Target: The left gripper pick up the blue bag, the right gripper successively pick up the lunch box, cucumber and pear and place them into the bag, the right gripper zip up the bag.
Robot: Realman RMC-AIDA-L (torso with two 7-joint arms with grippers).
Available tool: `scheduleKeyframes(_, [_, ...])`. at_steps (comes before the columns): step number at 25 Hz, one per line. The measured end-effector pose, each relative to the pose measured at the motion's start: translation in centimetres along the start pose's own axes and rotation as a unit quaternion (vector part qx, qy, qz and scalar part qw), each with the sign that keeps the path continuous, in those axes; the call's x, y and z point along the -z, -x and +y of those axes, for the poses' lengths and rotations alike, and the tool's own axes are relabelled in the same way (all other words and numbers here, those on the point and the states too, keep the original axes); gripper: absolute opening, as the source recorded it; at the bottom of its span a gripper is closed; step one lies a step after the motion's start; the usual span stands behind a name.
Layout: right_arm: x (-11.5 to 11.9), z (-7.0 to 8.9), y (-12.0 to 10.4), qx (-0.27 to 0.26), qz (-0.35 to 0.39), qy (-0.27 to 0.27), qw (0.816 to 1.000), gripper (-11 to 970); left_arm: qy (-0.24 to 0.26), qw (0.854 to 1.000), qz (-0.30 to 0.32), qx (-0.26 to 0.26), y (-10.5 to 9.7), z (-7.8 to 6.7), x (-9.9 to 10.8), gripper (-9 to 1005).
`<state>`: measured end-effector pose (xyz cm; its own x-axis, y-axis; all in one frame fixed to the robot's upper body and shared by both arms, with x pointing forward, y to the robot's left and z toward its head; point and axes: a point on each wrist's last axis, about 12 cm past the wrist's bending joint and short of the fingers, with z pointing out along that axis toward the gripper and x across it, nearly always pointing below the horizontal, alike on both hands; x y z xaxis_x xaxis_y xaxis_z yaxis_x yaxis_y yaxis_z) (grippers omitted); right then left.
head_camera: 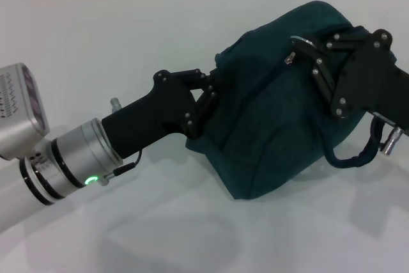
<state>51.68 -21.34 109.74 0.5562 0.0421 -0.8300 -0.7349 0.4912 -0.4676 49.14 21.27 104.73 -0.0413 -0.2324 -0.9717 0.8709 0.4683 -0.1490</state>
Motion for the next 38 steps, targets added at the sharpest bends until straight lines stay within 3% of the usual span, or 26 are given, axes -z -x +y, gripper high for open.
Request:
scheduleKeyframes(5, [0.3,0.0,0.0,-0.02,0.001,-0.004,1.0,14,0.003,1.0,0.0,-0.009,0.1,0.2,-0.1,51])
scheduleKeyframes(11, [0.8,-0.5,-0.2,-0.099,0.005,-0.034,0.994,14,0.014,0.999,0.011,-0.034,-0.3,0.2,0.2,50])
scheduleKeyframes(18, [1.7,-1.7,-0.6,-0.153,0.013,-0.077,0.985,15,0.025,0.999,0.026,-0.036,-0.7,0.5,0.1,50])
scheduleKeyframes(38, [4.6,-3.1,-1.5,-0.165,0.048,-0.167,0.971,17,0.068,0.997,0.012,-0.041,-0.2,1.5,0.6,50])
